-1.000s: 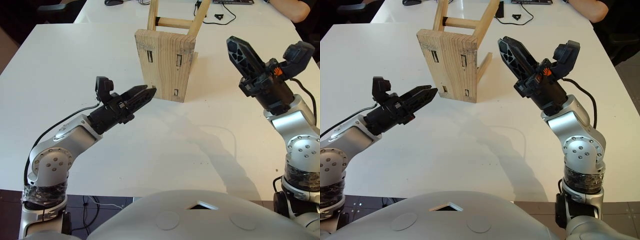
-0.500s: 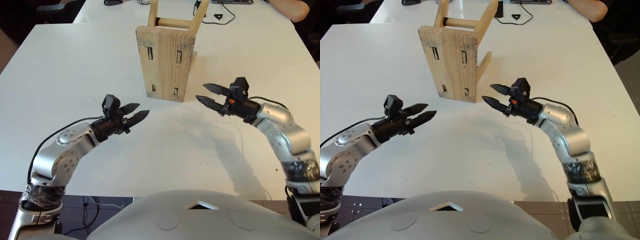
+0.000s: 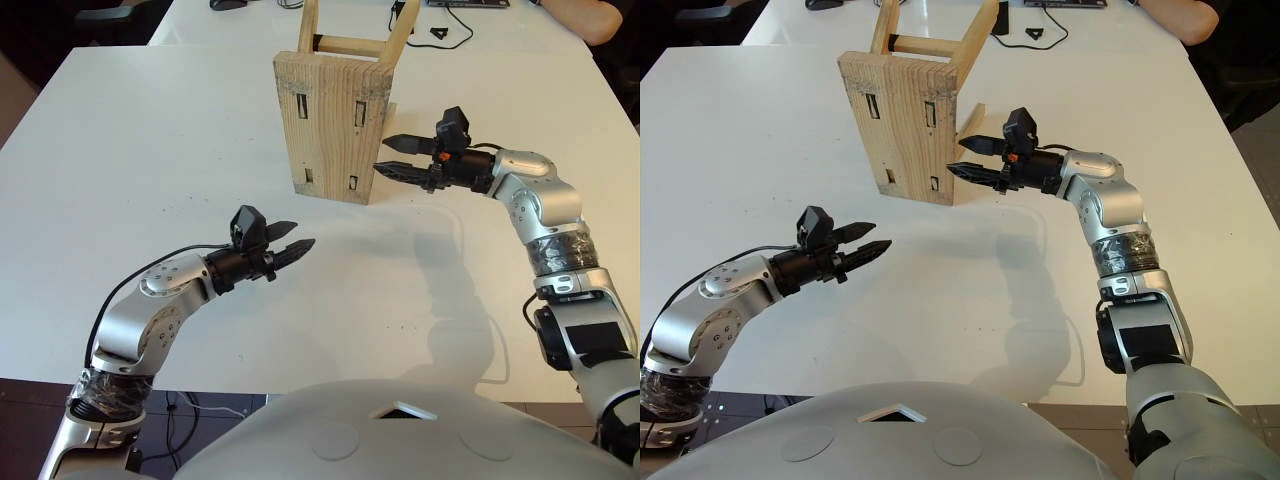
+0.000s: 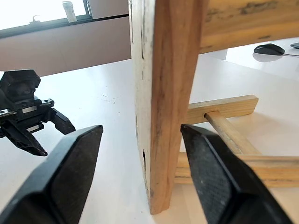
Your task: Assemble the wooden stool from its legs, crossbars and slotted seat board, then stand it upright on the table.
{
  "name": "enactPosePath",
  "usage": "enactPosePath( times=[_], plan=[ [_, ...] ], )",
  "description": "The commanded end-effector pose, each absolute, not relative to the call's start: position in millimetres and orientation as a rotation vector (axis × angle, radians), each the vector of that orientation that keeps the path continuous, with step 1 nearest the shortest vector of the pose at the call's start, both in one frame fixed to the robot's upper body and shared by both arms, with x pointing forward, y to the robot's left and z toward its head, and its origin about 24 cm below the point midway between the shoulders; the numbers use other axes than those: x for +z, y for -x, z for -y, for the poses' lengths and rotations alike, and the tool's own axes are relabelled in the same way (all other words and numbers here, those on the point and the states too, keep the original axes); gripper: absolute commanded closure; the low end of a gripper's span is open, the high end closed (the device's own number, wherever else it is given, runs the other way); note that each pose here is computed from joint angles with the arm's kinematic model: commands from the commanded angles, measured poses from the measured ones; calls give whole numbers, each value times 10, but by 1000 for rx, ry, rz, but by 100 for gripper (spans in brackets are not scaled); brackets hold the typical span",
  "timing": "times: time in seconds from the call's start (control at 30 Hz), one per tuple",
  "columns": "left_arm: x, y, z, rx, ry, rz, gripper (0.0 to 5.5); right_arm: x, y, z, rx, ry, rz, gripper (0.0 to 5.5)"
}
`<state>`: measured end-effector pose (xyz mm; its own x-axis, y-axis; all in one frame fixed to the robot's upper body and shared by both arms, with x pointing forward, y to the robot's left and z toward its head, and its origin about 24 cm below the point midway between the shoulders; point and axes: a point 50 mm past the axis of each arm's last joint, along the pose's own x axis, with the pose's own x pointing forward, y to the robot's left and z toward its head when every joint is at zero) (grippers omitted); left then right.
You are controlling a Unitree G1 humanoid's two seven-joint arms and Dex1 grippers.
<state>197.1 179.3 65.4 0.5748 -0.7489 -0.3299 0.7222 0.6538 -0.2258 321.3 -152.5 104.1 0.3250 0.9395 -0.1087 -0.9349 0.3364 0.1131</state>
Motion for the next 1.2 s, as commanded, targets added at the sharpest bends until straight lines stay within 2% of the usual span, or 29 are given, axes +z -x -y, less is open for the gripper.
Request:
enactPosePath(
  times=[0.03, 0.23, 0.57, 0.77, 0.97, 1.07, 1.2],
  plan=[
    [559, -1926, -1790, -877, 32, -449, 274, 1085, -3293, 1514, 1231, -2, -148, 242],
    [540, -1926, -1733, -894, 24, -444, 274, 1062, -3301, 1353, 1311, -10, -151, 242],
    [514, -1922, -1677, -912, 22, -445, 274, 909, -3459, 1103, 1283, 50, -176, 242],
    [470, -1920, -1678, -883, 22, -449, 274, 740, -3364, 1020, 1331, 37, -230, 328],
    [379, -1896, -1708, -835, 26, -461, 274, 823, -3327, 1015, 1303, -97, -209, 412],
    [323, -1880, -1731, -818, 33, -475, 274, 934, -3315, 988, 1281, -149, -184, 419],
    [144, -1837, -1834, -766, 38, -533, 274, 1274, -3243, 872, 1253, -311, -110, 420]
  ],
)
